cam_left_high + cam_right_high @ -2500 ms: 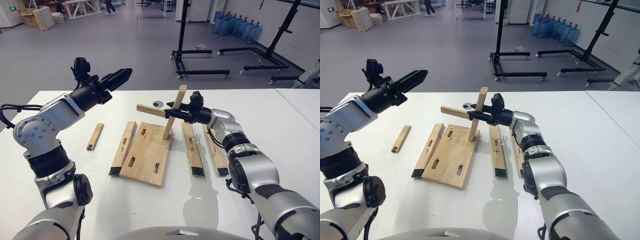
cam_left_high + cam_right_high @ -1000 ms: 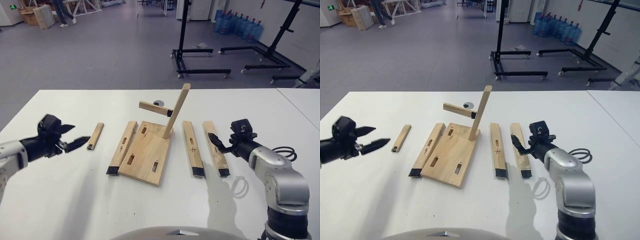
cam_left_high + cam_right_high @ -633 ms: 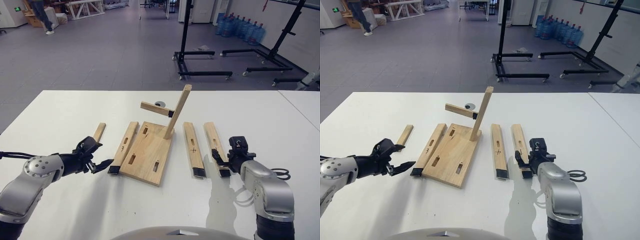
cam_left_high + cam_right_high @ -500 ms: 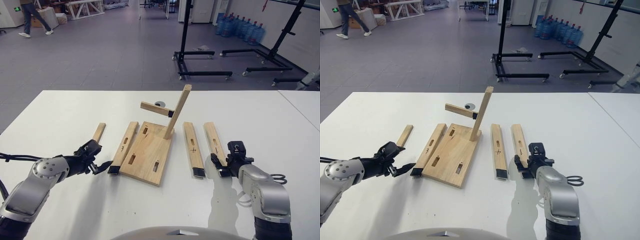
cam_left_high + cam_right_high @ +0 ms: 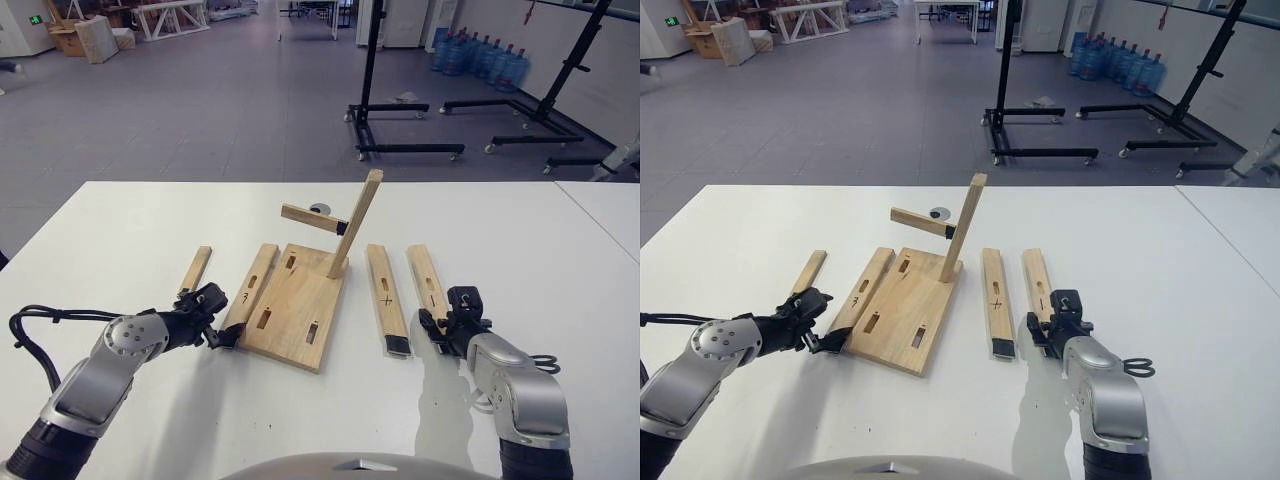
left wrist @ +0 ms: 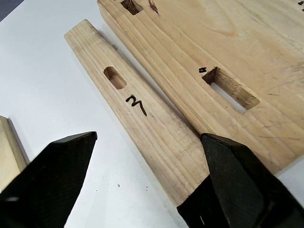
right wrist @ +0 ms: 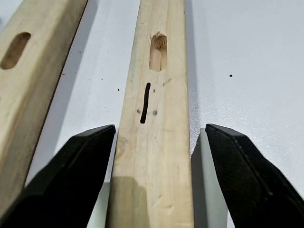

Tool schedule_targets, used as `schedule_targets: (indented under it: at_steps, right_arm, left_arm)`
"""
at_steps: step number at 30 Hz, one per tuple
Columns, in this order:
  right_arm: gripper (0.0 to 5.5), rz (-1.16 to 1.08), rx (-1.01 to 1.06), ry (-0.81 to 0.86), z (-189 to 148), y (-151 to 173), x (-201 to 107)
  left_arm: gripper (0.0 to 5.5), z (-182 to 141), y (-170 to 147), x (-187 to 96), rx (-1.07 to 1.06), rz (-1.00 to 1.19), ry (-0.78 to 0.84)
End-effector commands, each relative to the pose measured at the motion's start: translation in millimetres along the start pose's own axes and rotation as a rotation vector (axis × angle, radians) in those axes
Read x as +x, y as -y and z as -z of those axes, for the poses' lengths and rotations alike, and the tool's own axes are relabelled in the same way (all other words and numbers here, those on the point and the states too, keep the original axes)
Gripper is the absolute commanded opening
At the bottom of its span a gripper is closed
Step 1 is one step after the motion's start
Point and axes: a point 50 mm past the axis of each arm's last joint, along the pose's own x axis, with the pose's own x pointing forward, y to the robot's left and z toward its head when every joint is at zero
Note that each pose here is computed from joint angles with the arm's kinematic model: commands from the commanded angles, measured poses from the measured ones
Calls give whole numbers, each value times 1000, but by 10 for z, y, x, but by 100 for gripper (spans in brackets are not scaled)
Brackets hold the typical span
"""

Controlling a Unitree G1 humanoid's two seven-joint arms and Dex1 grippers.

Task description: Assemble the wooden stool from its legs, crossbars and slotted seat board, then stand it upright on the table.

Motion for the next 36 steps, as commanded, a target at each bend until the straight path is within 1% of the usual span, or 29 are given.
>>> schedule_targets:
  at_steps: [1,7,16,20,25,27,31,32,33,35,36]
  right_arm:
    - [289,17,17,-116,187,6,27]
    - [203,33,21,-115,146,40,27]
    - [201,13,-15,-42,-62,137,47]
    - [201,19,-63,9,-233,266,106]
    - [201,2,-84,45,-346,277,155]
    - [201,-8,-84,67,-387,266,167]
    - [201,-12,-69,179,-599,303,153]
    - [201,-11,-69,199,-648,320,150]
    - [201,-10,-69,211,-679,332,149]
    - [201,-10,-66,219,-703,353,151]
    - [201,-7,-63,217,-693,364,150]
  left_arm:
    - [402,20,4,49,27,-3,-27]
    - [402,-47,122,106,40,38,-5]
    - [402,-205,326,163,53,100,31]
    - [402,-392,348,222,43,105,77]
    - [402,-558,440,350,15,116,119]
    - [402,-621,491,380,35,129,131]
    - [402,-658,435,364,27,116,135]
    - [402,-672,368,325,23,96,141]
    - [402,-695,286,274,28,69,150]
    - [402,-838,46,85,-20,17,219]
    - [402,-866,-71,-36,-12,0,225]
